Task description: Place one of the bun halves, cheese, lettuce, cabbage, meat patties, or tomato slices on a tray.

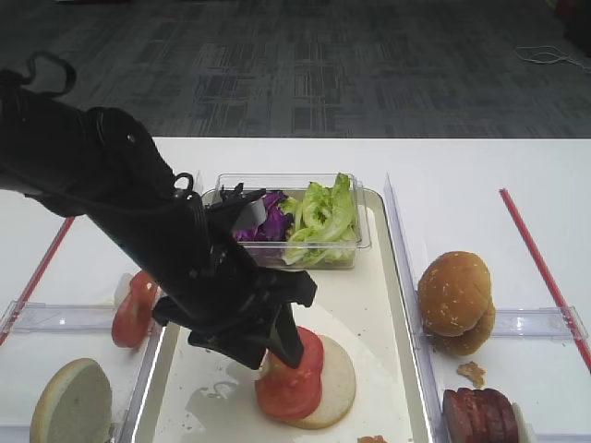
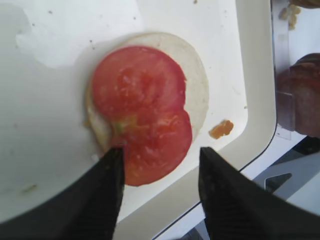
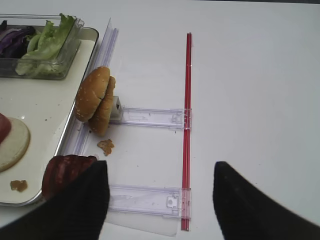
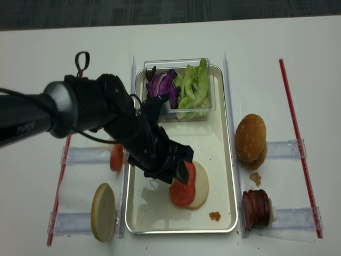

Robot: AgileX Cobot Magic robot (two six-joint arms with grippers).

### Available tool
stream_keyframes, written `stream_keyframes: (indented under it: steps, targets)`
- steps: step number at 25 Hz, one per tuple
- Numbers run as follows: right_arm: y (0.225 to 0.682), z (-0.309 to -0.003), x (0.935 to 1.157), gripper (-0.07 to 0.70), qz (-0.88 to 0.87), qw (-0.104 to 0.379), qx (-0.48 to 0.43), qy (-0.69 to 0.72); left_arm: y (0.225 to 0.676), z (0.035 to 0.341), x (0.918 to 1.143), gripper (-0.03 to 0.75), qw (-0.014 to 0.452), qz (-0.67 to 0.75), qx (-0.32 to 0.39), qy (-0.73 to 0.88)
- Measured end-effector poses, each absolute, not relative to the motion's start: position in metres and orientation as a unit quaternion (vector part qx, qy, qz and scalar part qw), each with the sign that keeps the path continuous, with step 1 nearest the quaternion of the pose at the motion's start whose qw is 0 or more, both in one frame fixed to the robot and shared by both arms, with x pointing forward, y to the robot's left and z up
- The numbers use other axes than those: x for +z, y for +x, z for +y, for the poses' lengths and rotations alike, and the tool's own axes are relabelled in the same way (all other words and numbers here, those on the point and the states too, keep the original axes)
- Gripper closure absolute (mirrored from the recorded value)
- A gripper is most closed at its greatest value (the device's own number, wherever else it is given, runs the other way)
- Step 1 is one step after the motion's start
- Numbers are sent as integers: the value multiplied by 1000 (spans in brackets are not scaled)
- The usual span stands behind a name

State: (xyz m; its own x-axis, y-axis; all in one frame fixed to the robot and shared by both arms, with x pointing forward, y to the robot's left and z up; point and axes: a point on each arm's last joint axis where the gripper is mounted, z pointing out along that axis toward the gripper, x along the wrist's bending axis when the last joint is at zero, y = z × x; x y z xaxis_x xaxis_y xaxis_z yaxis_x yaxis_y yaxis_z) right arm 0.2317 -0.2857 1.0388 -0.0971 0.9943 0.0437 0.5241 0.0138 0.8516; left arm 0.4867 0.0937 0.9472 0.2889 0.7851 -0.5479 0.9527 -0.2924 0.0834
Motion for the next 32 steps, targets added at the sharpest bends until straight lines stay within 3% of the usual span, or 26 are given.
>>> stream_keyframes:
  steps: [11,19,26,32]
  targets:
    - [232,-286,1039,164,639,314,374,594,505,88,980,391,183,536,-179,804]
    - [232,-286,1039,164,639,314,374,594,516,92,1004,391,142,528,-141,825]
    - [232,-286,1039,164,639,314,374,594,516,103,1011,391,72,520,-110,844]
    - [232,-286,1039,164,639,314,374,594,523,114,1013,391,48,533,-72,842]
